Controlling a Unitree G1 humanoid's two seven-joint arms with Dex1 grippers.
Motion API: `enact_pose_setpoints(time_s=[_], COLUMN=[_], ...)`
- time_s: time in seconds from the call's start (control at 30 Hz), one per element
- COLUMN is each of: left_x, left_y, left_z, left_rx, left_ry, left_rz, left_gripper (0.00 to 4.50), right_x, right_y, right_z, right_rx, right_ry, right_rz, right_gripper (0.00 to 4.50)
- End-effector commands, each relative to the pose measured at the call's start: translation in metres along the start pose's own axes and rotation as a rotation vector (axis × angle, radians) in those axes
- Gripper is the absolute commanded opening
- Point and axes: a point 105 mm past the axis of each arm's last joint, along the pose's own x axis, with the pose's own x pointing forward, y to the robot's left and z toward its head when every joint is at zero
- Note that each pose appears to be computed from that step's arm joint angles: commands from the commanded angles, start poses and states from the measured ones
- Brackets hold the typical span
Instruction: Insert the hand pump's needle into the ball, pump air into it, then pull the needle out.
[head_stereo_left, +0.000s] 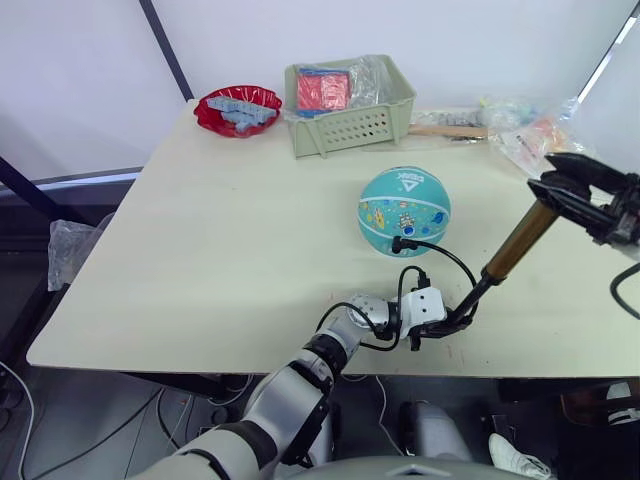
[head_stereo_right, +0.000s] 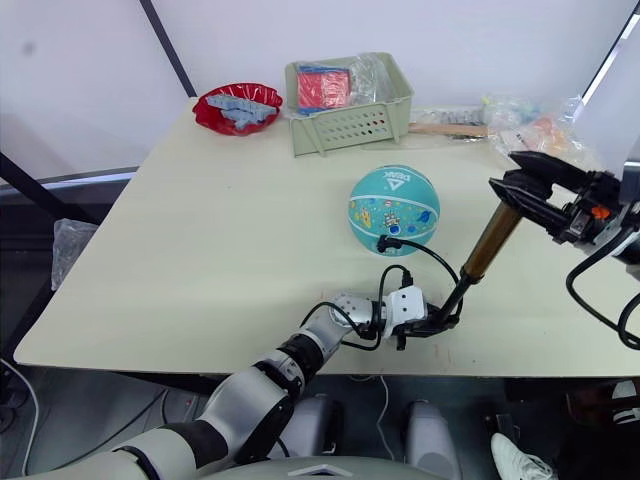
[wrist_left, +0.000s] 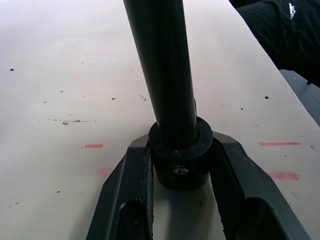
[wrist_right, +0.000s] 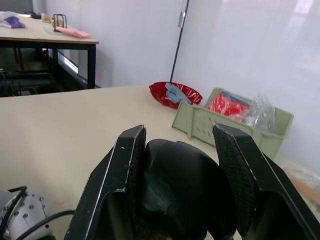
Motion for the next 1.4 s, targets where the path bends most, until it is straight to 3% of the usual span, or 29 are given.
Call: enact_pose_setpoints(time_s=[0.03, 0.13, 0.47, 0.97, 1.2, 1.3, 1.4], left_x=[-0.008, -0.008, -0.006, -0.008, -0.009, -0.009, -0.008], left_y=[-0.029, -0.029, -0.028, -0.028, -0.026, -0.027, -0.027], left_z=[-0.045, -0.045, -0.043, -0.045, -0.044, -0.044, -0.044], left_rx=[-0.066, -0.067, -0.067, -0.072, -0.071, -0.071, -0.072], left_ry=[0.165, 0.163, 0.158, 0.159, 0.159, 0.159, 0.16], left_rz=[-0.094, -0.096, -0.089, -0.083, -0.079, -0.081, -0.084], left_gripper=[1.08, 1.08, 1.08, 1.08, 1.08, 1.08, 1.08], right_x=[-0.012, -0.009, -0.016, -0.031, -0.033, -0.033, -0.03], right_y=[-0.018, -0.015, 0.015, 0.073, 0.083, 0.077, 0.062], right_z=[0.049, 0.046, -0.053, -0.166, -0.172, -0.163, -0.138], right_rx=[-0.144, -0.108, 0.072, 0.295, 0.324, 0.309, 0.273], right_ry=[-0.133, -0.144, 0.062, 0.257, 0.266, 0.245, 0.176], right_rz=[-0.123, -0.114, -0.09, -0.102, -0.1, -0.11, -0.119], right_gripper=[1.6, 1.6, 1.6, 1.6, 1.6, 1.6, 1.6])
